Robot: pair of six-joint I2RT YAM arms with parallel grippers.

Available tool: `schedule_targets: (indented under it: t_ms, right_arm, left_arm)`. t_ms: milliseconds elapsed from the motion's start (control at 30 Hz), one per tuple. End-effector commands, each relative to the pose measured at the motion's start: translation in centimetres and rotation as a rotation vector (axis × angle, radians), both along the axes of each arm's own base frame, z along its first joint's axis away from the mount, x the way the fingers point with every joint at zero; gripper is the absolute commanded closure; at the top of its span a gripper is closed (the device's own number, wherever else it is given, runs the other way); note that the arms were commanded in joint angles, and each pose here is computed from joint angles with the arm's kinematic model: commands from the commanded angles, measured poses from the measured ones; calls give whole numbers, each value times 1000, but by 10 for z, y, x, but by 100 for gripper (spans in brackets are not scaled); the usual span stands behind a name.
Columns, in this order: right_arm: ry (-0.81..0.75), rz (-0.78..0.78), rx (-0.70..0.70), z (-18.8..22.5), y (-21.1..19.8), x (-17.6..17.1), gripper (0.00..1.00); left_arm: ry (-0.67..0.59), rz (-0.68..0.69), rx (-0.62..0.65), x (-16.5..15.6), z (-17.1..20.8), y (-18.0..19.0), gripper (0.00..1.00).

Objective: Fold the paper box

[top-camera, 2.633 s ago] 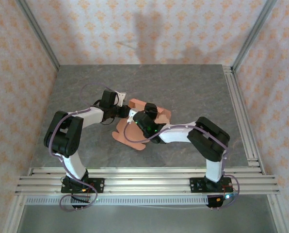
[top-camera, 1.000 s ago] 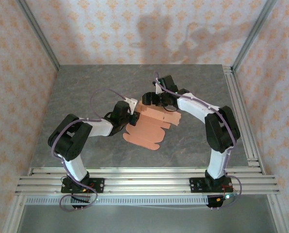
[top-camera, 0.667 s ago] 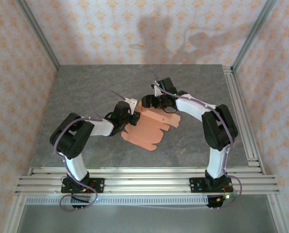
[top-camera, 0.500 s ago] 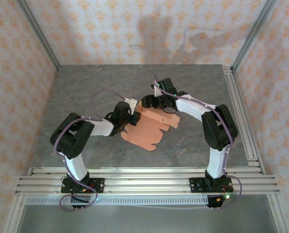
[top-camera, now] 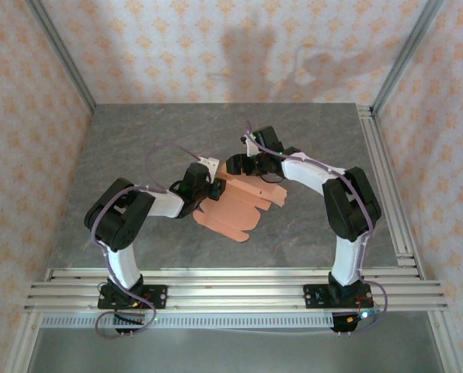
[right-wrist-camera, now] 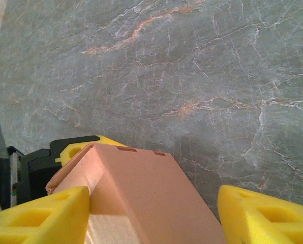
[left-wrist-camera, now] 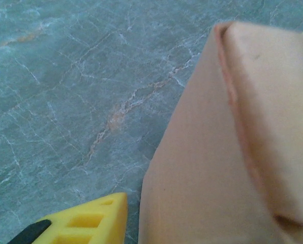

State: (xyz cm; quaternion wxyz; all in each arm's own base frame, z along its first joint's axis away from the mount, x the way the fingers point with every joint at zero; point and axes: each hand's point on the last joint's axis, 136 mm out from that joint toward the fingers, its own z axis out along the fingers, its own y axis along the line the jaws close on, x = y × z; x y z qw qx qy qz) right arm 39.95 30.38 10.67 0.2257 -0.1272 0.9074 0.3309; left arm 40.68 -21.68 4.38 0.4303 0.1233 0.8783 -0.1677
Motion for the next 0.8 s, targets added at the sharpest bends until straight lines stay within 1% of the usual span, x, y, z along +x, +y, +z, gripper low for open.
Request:
schedule_targets:
  t_ms: [0,200,333,400,600,767]
  right_arm:
    - [70,-8,-133,-39,-21,-14,35]
    - [77,-7,-174,-47,-28,-20,35]
    - [51,2,-254,-50,-34,-23,35]
    - [43,-2,-271,-52,-36,-22,35]
    - [26,12,-392,-66,-44,-26,34]
    - [29,23,-382,-66,-40,-31,34]
  left_arm:
    - [-32,28,-19,9,8,-1,68]
    - [-26,33,-20,6,6,0,68]
    - [-34,39,-31,7,9,0,68]
    - [-37,41,-37,7,11,0,67]
    - [-29,54,-60,3,12,2,66]
    - [-27,62,-68,0,13,4,65]
